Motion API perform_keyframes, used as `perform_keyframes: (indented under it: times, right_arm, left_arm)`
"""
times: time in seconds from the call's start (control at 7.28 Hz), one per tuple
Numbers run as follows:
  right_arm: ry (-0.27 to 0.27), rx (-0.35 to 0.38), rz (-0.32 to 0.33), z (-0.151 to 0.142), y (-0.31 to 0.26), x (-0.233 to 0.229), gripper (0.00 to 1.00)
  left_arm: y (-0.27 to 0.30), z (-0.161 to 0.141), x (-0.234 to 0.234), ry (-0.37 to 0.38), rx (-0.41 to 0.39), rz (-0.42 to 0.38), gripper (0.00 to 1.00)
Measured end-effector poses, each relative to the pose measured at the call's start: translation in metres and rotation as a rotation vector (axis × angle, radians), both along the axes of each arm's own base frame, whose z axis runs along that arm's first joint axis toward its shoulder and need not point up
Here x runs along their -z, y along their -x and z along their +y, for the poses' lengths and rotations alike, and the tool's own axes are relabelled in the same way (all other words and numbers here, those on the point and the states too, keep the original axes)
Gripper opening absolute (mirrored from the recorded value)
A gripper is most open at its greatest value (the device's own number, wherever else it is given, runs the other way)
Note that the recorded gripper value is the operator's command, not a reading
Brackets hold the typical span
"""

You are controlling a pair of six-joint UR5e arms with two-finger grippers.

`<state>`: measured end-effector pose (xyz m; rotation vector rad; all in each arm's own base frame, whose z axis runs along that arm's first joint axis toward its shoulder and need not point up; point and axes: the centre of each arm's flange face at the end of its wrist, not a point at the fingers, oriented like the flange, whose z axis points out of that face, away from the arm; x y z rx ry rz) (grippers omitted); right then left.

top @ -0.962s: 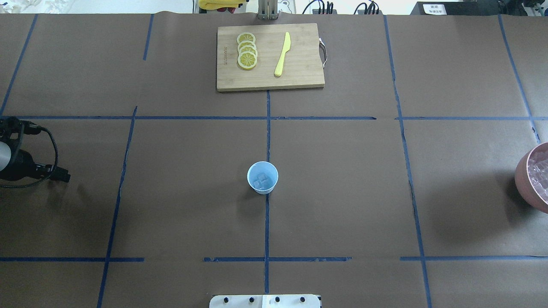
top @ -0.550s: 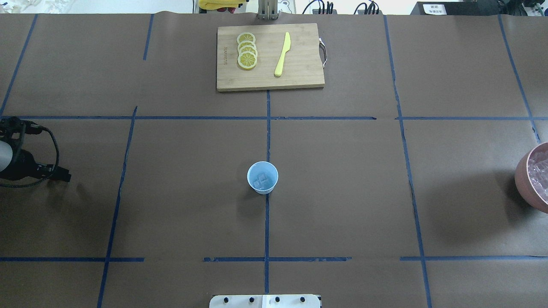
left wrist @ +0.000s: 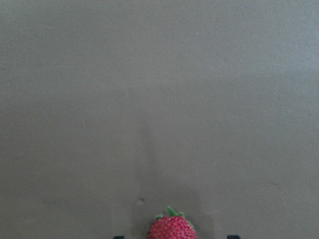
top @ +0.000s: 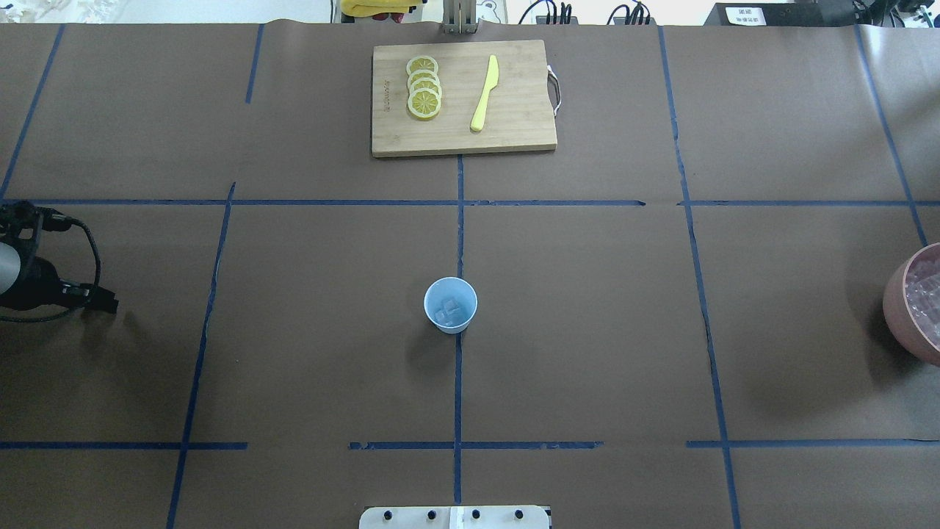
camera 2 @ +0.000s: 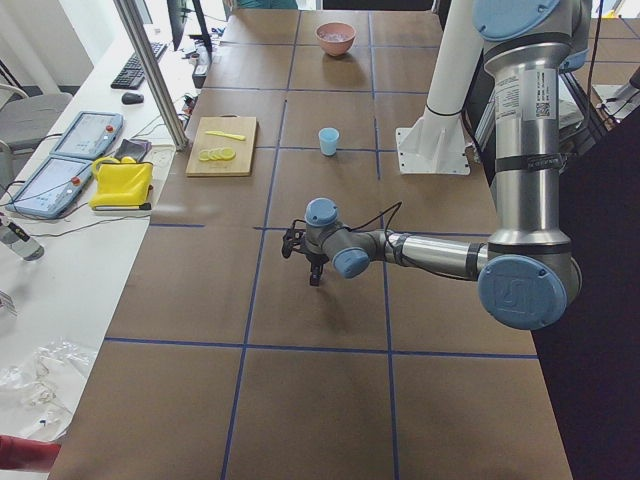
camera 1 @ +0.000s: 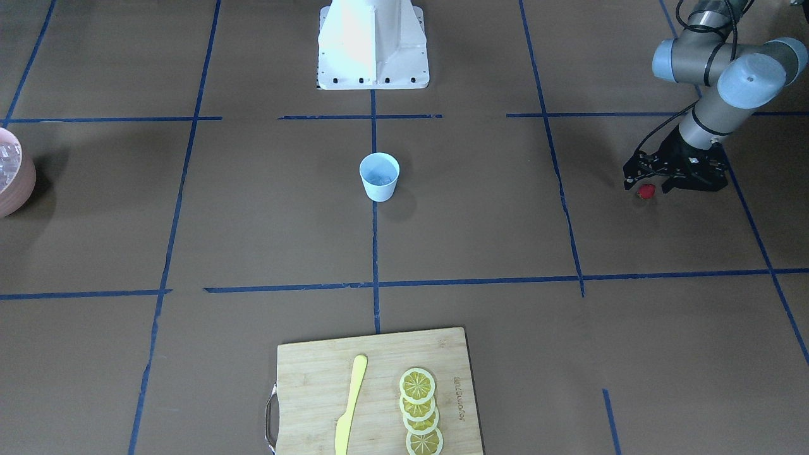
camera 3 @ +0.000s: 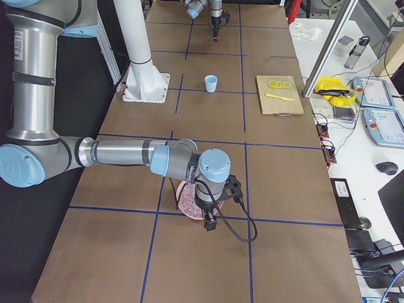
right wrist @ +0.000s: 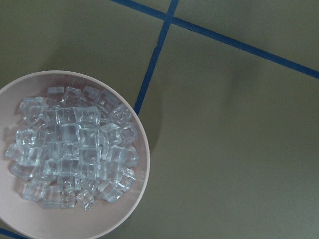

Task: Put ice and strawberries in cup
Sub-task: 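Lower the left gripper onto the red strawberry and close on it, then carry the strawberry with the left gripper over the light blue cup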

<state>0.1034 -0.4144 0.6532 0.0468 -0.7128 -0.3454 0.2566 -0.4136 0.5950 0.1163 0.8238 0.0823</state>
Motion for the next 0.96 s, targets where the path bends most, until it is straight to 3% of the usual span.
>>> perform_keyframes:
  times: [0.55, 0.96]
  right_arm:
    - [-0.004, -0.001, 0.000, 0.000, 0.000, 0.002, 0.99]
    - [-0.007, -0.001, 0.000, -0.001, 0.000, 0.004, 0.99]
  left_arm:
    - [0.003, -0.002, 0.020, 0.011, -0.005, 0.007, 0.00]
    - [0.003, -0.008, 0.139, 0.047, 0.003, -0.002, 0.00]
